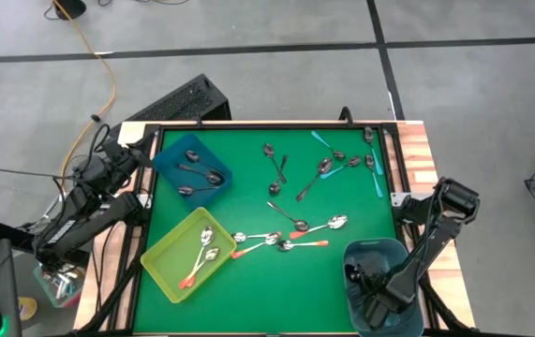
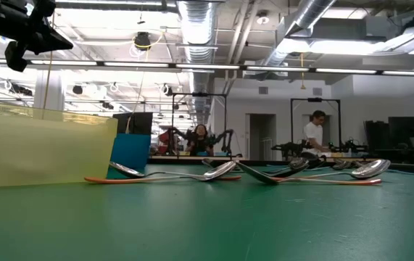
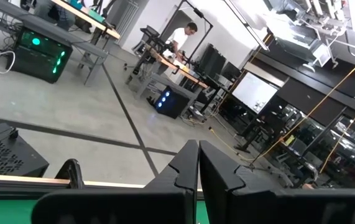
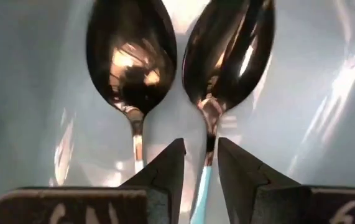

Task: Sort silverware by color (type)
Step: Put the orange spoon into the green bin

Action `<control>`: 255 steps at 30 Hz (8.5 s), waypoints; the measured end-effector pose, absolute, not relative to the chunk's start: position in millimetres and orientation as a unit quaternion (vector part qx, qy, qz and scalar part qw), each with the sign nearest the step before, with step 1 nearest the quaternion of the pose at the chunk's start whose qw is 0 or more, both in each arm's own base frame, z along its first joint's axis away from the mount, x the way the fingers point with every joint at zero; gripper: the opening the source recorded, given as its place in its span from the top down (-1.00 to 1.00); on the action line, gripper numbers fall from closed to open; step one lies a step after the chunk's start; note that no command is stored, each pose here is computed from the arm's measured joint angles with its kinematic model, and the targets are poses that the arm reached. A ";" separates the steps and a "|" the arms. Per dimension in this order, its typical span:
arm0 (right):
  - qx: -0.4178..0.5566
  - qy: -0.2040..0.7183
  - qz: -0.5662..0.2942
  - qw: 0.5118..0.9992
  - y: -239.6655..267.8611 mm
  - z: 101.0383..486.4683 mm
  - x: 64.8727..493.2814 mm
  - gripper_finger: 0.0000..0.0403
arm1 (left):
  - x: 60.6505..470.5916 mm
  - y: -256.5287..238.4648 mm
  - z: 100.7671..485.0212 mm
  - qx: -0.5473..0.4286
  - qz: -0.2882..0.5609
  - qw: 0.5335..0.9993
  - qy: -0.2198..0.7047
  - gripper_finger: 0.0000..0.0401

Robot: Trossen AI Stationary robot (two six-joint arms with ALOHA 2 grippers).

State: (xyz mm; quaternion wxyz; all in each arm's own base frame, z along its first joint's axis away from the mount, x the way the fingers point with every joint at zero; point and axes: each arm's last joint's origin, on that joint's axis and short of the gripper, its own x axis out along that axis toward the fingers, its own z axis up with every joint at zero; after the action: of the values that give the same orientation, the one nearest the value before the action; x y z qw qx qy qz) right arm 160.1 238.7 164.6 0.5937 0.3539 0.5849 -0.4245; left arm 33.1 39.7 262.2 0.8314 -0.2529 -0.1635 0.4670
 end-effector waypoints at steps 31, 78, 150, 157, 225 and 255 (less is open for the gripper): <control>0.415 0.177 -0.236 0.861 87.0 345.4 168.3 0.46 | 33.2 39.6 262.4 -0.257 0.464 0.831 -0.166 1.00; 0.179 0.476 -0.117 0.853 24.2 243.2 297.3 0.46 | 33.3 39.5 262.3 -0.257 0.463 0.833 -0.164 1.00; -0.024 0.599 -0.002 0.800 38.2 178.4 274.1 0.05 | 33.3 39.6 258.9 -0.250 0.470 0.834 -0.143 1.00; -0.036 0.620 0.022 0.784 43.2 162.7 279.5 0.05 | 33.2 39.7 258.8 -0.250 0.473 0.833 -0.143 1.00; 0.080 0.268 -0.187 0.942 -38.1 234.5 331.9 0.97 | 33.0 39.8 256.7 -0.254 0.479 0.829 -0.136 1.00; -0.065 0.023 0.125 0.990 -14.3 290.6 539.1 0.97 | 30.5 41.1 256.6 -0.245 0.518 0.806 -0.146 1.00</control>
State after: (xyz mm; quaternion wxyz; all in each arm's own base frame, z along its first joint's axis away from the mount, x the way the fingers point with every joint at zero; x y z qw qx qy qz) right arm 539.1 -14.3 290.6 0.9897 -0.0649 0.0233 0.1251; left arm 30.5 41.1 256.6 0.8065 -0.2452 -0.1457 0.5179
